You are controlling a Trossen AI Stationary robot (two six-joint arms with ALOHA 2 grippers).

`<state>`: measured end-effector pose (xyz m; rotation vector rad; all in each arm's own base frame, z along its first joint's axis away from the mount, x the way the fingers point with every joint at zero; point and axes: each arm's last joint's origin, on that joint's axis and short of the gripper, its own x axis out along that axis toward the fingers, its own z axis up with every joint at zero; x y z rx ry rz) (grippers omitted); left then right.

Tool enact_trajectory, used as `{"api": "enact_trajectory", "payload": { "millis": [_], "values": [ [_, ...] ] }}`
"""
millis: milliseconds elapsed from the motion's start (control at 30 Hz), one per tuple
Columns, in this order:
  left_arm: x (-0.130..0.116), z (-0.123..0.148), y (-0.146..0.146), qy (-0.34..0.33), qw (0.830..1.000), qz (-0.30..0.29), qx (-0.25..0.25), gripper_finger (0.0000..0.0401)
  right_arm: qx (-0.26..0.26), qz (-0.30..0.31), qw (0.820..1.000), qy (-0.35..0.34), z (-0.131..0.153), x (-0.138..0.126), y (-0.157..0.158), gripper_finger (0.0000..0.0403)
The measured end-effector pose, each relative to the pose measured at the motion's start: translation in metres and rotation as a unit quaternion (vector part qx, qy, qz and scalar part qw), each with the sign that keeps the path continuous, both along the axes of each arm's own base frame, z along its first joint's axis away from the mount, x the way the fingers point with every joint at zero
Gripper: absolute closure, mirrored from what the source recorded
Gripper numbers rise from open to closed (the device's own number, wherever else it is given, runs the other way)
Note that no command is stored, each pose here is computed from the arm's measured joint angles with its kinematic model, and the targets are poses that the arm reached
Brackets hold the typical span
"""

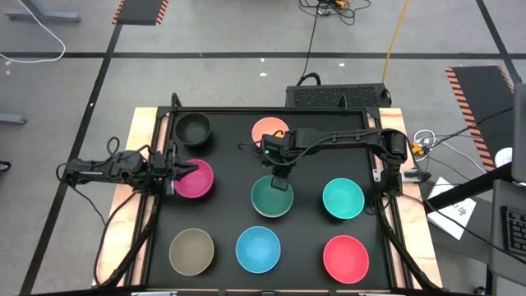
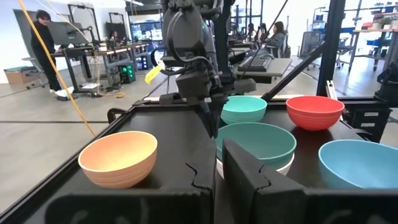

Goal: Nest bowls inside each other
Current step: Stack the green bowl on the white bowl

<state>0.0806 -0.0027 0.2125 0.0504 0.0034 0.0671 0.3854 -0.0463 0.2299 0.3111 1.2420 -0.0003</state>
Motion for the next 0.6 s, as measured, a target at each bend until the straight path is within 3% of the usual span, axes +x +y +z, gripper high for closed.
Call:
{"api": "enact_trajectory", "payload": {
  "millis": [433,600],
  "values": [
    [0.0,0.0,0.0,0.002,1.0,0.0,0.0,0.037,0.0,-0.003,1.0,0.008,-0.001,-0.001,0.0,0.0403],
    [0.0,-0.001,0.0,0.003,1.0,0.0,0.0,0.037,0.004,-0.002,1.0,0.029,-0.016,0.004,0.002,0.0403]
  ]
}}
